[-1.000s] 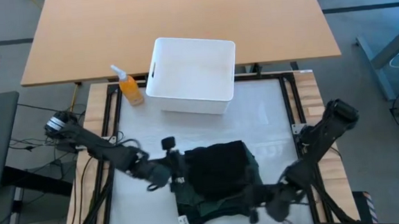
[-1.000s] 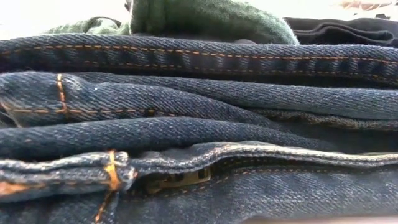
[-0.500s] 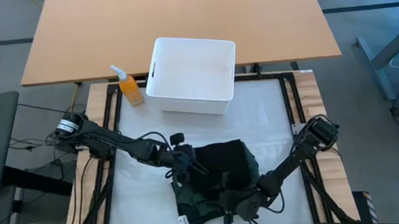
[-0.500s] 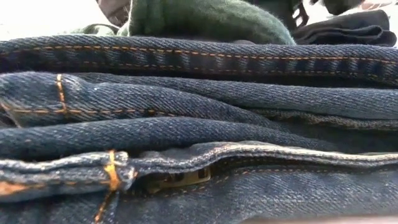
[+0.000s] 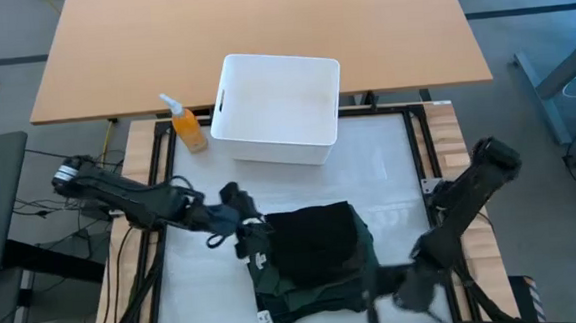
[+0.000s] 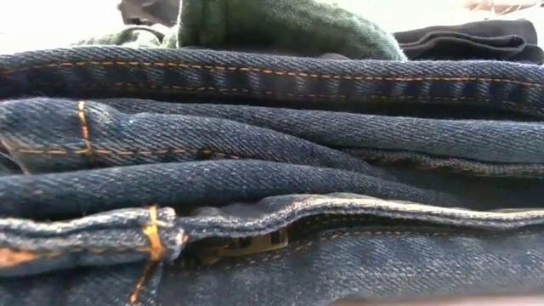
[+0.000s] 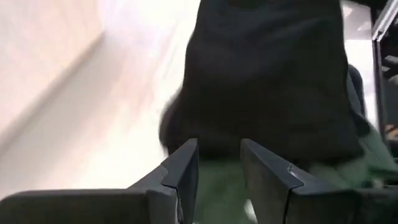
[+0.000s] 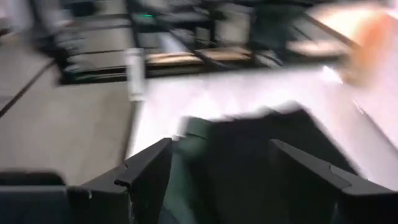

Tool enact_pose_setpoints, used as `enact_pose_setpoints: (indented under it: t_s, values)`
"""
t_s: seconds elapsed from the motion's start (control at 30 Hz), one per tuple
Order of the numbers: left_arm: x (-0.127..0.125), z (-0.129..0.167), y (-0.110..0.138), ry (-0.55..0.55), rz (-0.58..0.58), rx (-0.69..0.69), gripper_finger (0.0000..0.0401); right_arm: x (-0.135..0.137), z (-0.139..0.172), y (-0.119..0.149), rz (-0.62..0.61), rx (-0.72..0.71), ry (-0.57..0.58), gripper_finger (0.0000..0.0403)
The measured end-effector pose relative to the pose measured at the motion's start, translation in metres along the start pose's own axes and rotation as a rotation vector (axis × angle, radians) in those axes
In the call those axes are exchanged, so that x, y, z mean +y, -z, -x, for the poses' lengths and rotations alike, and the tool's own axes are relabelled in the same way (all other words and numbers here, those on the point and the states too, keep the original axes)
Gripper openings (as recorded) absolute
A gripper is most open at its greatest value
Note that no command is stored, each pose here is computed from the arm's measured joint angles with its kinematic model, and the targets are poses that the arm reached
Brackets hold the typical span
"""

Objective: Fold laundry
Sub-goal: Put the stacked of clothes into the white laundry organizer

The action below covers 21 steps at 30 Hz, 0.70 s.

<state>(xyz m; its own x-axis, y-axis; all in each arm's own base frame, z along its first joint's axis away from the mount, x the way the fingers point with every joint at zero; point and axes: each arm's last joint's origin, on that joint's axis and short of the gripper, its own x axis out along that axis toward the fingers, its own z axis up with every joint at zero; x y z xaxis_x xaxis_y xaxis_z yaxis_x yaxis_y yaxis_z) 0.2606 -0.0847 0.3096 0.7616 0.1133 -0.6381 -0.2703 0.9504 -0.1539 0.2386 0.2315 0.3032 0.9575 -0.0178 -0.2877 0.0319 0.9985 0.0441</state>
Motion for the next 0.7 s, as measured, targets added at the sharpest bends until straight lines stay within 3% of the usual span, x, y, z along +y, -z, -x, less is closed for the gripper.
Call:
enact_pose_setpoints:
  t_s: [0.13,0.37,0.53,0.7]
  values:
    - [0.002,0.013,0.026,0.009,0.267,0.007,0.0109,-0.042,0.038,-0.007,-0.220,0.107,0.149,0.0290]
    - [0.003,0.012,0.091,0.116,0.689,0.128,0.0110,-0.105,0.084,0.016,-0.523,0.231,0.384,0.0290]
    - [-0.008,0.002,0.133,0.292,0.844,0.098,0.0110,-0.125,0.101,0.066,-0.781,0.214,0.406,0.0290]
    - [-0.011,-0.011,0.163,0.323,0.872,0.086,0.0110,-0.127,0.089,0.128,-0.987,0.307,0.365,0.0290]
